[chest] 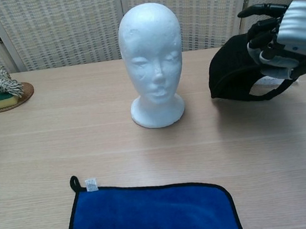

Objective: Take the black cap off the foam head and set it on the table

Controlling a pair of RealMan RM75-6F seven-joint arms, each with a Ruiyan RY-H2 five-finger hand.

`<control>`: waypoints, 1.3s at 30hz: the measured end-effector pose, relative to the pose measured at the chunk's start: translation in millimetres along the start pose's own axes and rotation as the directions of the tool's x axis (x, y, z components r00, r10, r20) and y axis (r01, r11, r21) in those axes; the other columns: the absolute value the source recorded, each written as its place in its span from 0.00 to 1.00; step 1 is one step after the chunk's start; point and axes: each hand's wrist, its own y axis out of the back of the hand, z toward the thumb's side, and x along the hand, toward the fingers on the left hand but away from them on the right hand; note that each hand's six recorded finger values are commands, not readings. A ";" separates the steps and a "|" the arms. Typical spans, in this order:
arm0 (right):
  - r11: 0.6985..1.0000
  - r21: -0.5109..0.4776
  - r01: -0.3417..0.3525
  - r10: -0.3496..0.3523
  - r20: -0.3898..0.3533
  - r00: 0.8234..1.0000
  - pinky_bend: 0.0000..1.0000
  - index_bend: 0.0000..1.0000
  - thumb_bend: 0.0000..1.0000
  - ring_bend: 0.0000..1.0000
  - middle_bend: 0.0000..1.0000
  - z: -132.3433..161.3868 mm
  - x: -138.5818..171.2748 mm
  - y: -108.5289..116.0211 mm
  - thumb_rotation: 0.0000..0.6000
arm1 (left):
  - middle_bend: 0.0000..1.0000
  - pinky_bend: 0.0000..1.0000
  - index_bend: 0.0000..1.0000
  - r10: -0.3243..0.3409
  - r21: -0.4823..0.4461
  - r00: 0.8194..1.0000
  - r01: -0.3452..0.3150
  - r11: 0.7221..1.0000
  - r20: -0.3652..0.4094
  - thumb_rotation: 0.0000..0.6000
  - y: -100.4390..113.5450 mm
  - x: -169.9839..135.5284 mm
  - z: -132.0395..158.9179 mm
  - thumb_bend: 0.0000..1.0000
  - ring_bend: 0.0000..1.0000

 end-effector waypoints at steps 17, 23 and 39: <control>0.995 -0.062 0.077 -0.076 0.004 0.997 0.10 0.94 0.47 0.34 0.53 5.0 -31.8 6.2 1.00 | 0.26 0.18 0.30 -0.010 0.007 1.000 0.010 1.000 -0.015 1.00 -2.3 -2.7 -3.7 0.22 0.25; 0.994 -0.093 0.049 -0.048 0.014 0.999 0.10 0.94 0.47 0.34 0.53 10.6 -20.0 -1.6 1.00 | 0.26 0.18 0.30 -0.013 0.004 1.000 0.013 1.000 -0.012 1.00 -3.5 -2.5 -3.3 0.22 0.25; 0.992 -0.116 -0.045 0.057 0.098 0.994 0.06 0.70 0.09 0.27 0.42 9.3 16.1 -22.2 1.00 | 0.26 0.18 0.30 -0.015 0.002 1.000 0.015 1.000 -0.003 1.00 -4.7 -2.2 -0.2 0.22 0.25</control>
